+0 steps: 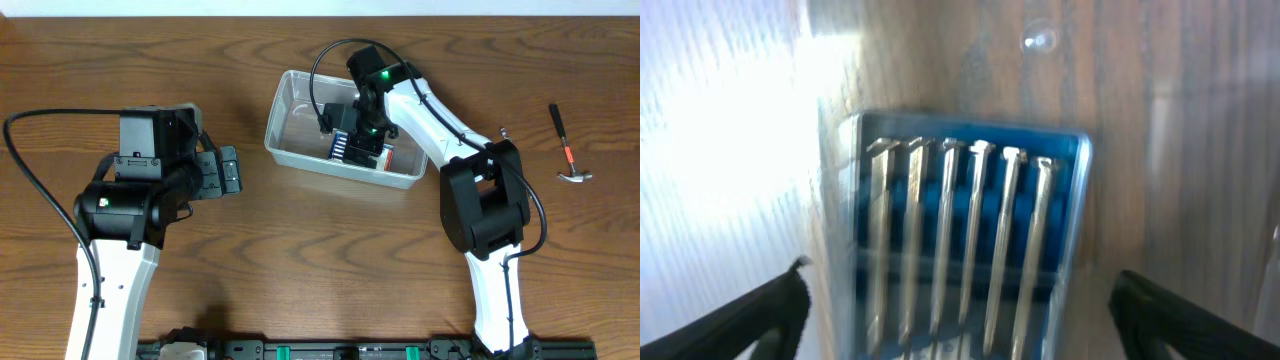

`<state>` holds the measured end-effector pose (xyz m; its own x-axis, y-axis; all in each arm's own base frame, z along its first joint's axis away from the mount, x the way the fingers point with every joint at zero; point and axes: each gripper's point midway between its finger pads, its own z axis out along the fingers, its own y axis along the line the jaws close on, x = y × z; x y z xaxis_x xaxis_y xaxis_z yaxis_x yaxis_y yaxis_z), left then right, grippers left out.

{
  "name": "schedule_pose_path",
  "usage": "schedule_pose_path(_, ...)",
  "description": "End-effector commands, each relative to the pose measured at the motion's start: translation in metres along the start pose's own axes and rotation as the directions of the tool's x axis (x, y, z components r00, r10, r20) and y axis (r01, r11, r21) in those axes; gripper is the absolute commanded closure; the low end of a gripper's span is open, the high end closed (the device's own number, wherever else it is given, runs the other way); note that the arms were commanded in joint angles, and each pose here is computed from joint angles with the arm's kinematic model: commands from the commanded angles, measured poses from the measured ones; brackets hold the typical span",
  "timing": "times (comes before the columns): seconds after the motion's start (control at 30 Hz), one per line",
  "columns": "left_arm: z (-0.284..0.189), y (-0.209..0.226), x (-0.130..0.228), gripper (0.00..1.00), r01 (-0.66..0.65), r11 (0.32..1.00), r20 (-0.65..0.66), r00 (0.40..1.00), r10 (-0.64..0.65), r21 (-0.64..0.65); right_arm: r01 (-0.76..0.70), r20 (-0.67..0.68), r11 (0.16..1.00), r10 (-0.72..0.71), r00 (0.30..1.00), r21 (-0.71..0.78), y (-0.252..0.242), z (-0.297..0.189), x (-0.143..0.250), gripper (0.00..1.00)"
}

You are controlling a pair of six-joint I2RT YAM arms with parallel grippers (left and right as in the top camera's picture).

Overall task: Pack container
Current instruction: 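Carry the case with the right gripper into the clear container, then release the case and move the right gripper to the chrome wrench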

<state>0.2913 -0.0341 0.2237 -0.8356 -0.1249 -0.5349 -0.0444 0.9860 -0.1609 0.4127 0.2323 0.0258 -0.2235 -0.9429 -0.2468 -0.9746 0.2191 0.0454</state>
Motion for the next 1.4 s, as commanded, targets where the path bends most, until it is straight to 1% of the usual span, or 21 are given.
schedule_pose_path(0.0,-0.004,0.0,-0.004,0.01,-0.02,1.0,0.012,1.0,0.02,-0.009,-0.059,0.028,0.998,0.059,0.998,0.001,0.001,-0.003,-0.01,0.01)
schedule_pose_path(0.1,-0.004,0.0,-0.004,0.02,-0.02,1.0,0.012,1.0,0.02,-0.009,-0.125,0.048,0.992,0.124,0.991,0.018,-0.005,-0.013,-0.017,0.01)
schedule_pose_path(0.17,-0.004,0.0,-0.004,0.01,-0.02,1.0,0.012,1.0,0.02,-0.009,-0.167,0.074,0.985,0.164,0.984,0.038,-0.011,-0.033,-0.028,0.01)
schedule_pose_path(0.3,-0.004,0.0,-0.004,0.01,-0.02,1.0,0.012,1.0,0.02,-0.009,-0.261,0.141,0.958,0.244,0.96,0.117,-0.022,-0.099,-0.046,0.01)
schedule_pose_path(0.37,-0.004,0.0,-0.004,0.01,-0.02,1.0,0.012,1.0,0.02,-0.009,-0.376,0.187,0.902,0.34,0.922,0.212,-0.036,-0.143,-0.044,0.01)
schedule_pose_path(0.43,-0.004,0.0,-0.004,0.01,-0.02,1.0,0.012,1.0,0.02,-0.009,-0.538,0.245,0.772,0.48,0.842,0.339,-0.059,-0.187,-0.023,0.01)
schedule_pose_path(0.47,-0.004,0.0,-0.004,0.02,-0.02,1.0,0.012,1.0,0.02,-0.009,-0.627,0.287,0.674,0.558,0.779,0.392,-0.069,-0.21,-0.006,0.01)
schedule_pose_path(0.5,-0.004,0.0,-0.004,0.02,-0.02,1.0,0.012,1.0,0.02,-0.009,-0.698,0.327,0.579,0.621,0.713,0.422,-0.076,-0.228,0.012,0.01)
schedule_pose_path(0.53,-0.004,0.0,-0.004,0.02,-0.02,1.0,0.012,1.0,0.02,-0.009,-0.791,0.383,0.426,0.708,0.593,0.439,-0.082,-0.25,0.044,0.01)
schedule_pose_path(0.63,-0.004,0.0,-0.004,0.02,-0.02,1.0,0.012,1.0,0.02,-0.009,-0.883,0.409,0.237,0.817,0.407,0.405,-0.082,-0.272,0.104,0.01)
schedule_pose_path(0.7,-0.004,0.0,-0.004,0.02,-0.02,1.0,0.012,1.0,0.02,-0.009,-0.902,0.371,0.16,0.872,0.32,0.4,-0.08,-0.277,0.151,0.01)
schedule_pose_path(0.77,-0.004,0.0,-0.004,0.02,-0.02,1.0,0.012,1.0,0.02,-0.009,-0.905,0.329,0.108,0.908,0.258,0.41,-0.079,-0.275,0.192,0.01)
schedule_pose_path(0.8,-0.004,0.0,-0.004,0.02,-0.02,1.0,0.012,1.0,0.02,-0.009,-0.907,0.307,0.11,0.918,0.249,0.406,-0.079,-0.273,0.207,0.01)
schedule_pose_path(0.87,-0.004,0.0,-0.004,0.02,-0.02,1.0,0.012,1.0,0.02,-0.009,-0.91,0.245,0.154,0.933,0.262,0.385,-0.079,-0.26,0.234,0.01)
schedule_pose_path(0.9,-0.004,0.0,-0.004,0.02,-0.02,1.0,0.012,1.0,0.02,-0.009,-0.909,0.221,0.159,0.941,0.258,0.386,-0.079,-0.253,0.247,0.01)
schedule_pose_path(0.97,-0.004,0.0,-0.004,0.02,-0.02,1.0,0.012,1.0,0.02,-0.009,-0.907,0.181,0.159,0.952,0.245,0.391,-0.079,-0.236,0.267,0.01)
schedule_pose_path(1.03,-0.004,0.0,-0.004,0.01,-0.02,1.0,0.012,1.0,0.02,-0.009,-0.902,0.131,0.181,0.959,0.249,0.393,-0.077,-0.212,0.284,0.01)
schedule_pose_path(1.17,-0.004,0.0,-0.004,0.02,-0.02,1.0,0.012,1.0,0.02,-0.009,-0.892,0.059,0.219,0.963,0.262,0.395,-0.07,-0.168,0.302,0.01)
schedule_pose_path(1.37,-0.004,0.0,-0.004,0.02,-0.02,1.0,0.012,1.0,0.02,-0.009,-0.872,-0.011,0.31,0.944,0.331,0.379,-0.058,-0.111,0.315,0.01)
